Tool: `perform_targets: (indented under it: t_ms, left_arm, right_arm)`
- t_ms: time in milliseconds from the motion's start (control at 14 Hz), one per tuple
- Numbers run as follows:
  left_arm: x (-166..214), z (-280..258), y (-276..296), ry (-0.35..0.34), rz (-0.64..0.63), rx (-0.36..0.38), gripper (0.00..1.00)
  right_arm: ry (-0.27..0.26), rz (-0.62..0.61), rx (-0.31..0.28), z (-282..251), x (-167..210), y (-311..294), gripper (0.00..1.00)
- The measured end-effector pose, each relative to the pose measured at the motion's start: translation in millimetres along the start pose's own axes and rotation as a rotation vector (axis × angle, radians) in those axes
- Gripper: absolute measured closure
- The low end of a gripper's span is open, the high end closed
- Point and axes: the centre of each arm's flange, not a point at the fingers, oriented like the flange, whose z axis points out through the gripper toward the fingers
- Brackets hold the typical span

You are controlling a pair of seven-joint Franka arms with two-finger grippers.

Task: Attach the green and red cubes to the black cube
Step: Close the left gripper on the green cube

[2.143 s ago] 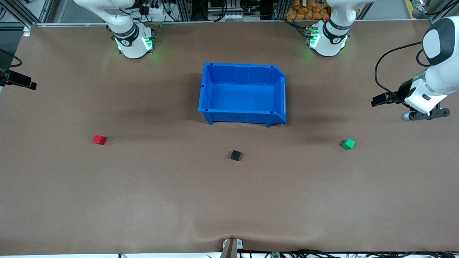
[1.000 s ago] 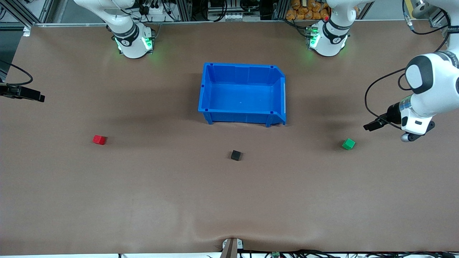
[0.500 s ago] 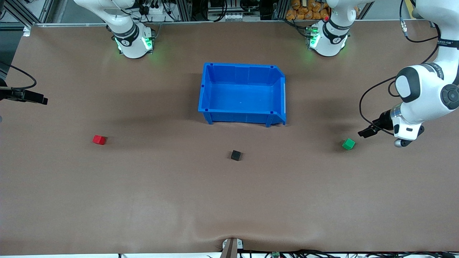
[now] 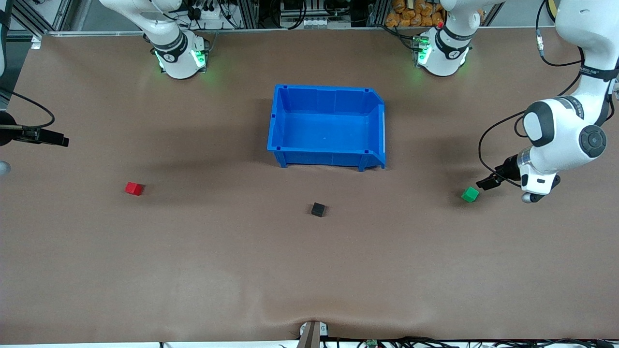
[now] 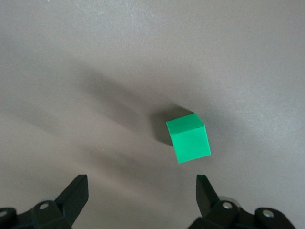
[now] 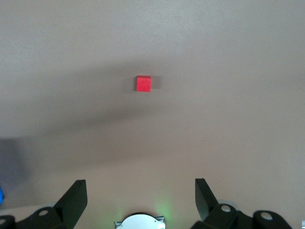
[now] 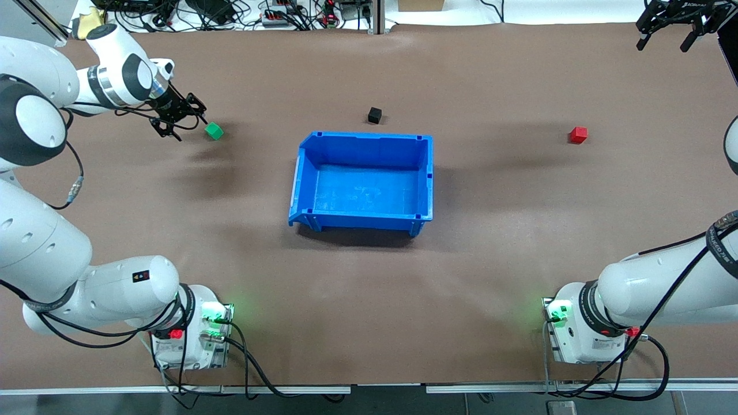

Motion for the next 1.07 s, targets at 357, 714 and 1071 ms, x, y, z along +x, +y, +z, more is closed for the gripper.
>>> perform_targets:
  t_ms: [357,714,1071]
  left_arm:
    - [5,18,0,-0.002,-0.052,-0.045,0.05]
    - [13,27,7,-0.009,-0.099,-0.075,0.18]
    - [23,34,13,-0.003,-0.1,-0.082,0.26]
  right_arm:
    - [0.006,-0.002,-0.002,18,10,-1,0.0]
    - [0.019,-0.003,-0.003,32,17,-1,0.0]
    - [0.019,-0.003,-0.004,38,20,-2,0.0]
